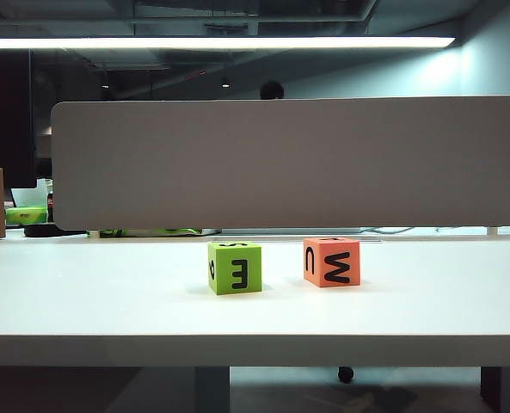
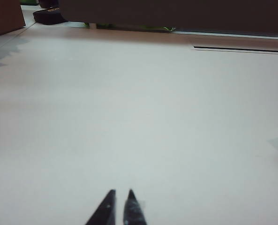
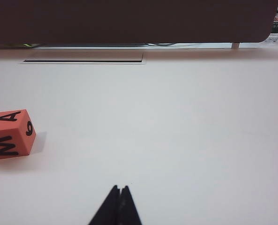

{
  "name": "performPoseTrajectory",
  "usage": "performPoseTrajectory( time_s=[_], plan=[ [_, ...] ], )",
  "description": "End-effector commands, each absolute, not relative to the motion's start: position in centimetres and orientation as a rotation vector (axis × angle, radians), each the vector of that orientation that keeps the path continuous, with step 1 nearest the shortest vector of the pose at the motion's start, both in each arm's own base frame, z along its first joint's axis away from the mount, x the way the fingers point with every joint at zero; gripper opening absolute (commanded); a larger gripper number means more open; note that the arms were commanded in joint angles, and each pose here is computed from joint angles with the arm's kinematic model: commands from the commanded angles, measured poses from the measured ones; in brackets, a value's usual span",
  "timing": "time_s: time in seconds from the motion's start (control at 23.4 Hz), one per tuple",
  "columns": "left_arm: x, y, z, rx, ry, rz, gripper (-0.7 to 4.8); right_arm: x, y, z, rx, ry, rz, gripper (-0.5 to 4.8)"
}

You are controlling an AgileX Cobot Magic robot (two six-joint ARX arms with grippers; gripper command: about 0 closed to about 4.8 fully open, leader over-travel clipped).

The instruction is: Stack the letter block on the right onto the letter block on the left.

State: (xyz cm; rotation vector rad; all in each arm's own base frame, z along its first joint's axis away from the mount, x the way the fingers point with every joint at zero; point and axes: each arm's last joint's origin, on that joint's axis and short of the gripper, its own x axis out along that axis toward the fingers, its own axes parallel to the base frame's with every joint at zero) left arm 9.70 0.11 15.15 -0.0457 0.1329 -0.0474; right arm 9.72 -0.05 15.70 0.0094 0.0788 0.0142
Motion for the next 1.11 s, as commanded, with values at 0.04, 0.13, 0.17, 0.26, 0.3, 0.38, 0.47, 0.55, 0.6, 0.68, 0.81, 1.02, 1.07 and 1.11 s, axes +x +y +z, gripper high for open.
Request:
performPoseTrajectory(
  time_s=[0.04, 0.13, 0.17, 0.26, 0.3, 0.38, 0.47, 0.55, 0.6, 0.68, 0.81, 1.02, 1.07, 1.11],
  plan=[
    [9.7, 0.1, 15.4, -0.045, 0.118, -0.052, 0.26, 9.7, 0.0, 15.7, 0.076, 0.074, 0.013, -0.06],
    [9.7, 0.1, 15.4, -0.045, 0.118, -0.052, 0.26, 9.7, 0.0, 15.7, 0.107, 0.075, 0.012, -0.06],
    [9.7, 0.1, 15.4, -0.045, 0.118, -0.052, 0.26, 9.7, 0.0, 15.7, 0.107, 0.076, 0.012, -0.06],
    [9.7, 0.1, 15.4, -0.047, 0.118, -0.053, 0.26, 9.7, 0.0, 15.7, 0.111, 0.077, 0.013, -0.06],
    [9.6, 0.0, 15.8, -0.101, 0.107, -0.08, 0.26, 9.6, 0.0, 16.4, 0.17, 0.052, 0.012, -0.06],
    [9.3, -0.3, 17.9, -0.281, 0.058, -0.163, 0.26, 9.1, 0.0, 19.1, 0.249, -0.052, 0.023, -0.06],
    [8.5, -0.6, 21.0, -0.393, -0.048, -0.303, 0.26, 7.5, 0.0, 23.6, 0.249, -0.168, 0.049, -0.06],
    [7.4, -0.8, 24.1, -0.36, -0.175, -0.393, 0.26, 5.7, 0.1, 27.5, 0.181, -0.226, 0.084, -0.06],
    [7.1, -0.8, 24.9, -0.355, -0.189, -0.402, 0.26, 5.1, 0.2, 28.6, 0.151, -0.225, 0.092, -0.06],
    [6.7, -1.0, 26.6, -0.327, -0.119, -0.439, 0.26, 4.5, 0.4, 31.6, 0.091, -0.107, 0.152, -0.06],
    [8.5, -1.4, 26.6, -0.233, 0.079, -0.577, 0.26, 6.8, 0.8, 34.3, -0.001, 0.158, 0.286, -0.06],
    [11.8, -1.5, 26.7, -0.159, 0.229, -0.698, 0.26, 17.8, 2.1, 37.5, 0.113, 0.537, 0.479, 0.76],
    [12.1, -1.5, 26.8, -0.162, 0.239, -0.694, 0.26, 19.5, 2.7, 37.6, 0.109, 0.567, 0.498, 1.13],
    [12.6, -1.5, 26.7, -0.166, 0.249, -0.693, 0.26, 23.4, 4.4, 37.6, 0.09, 0.627, 0.52, 1.69]
  ],
)
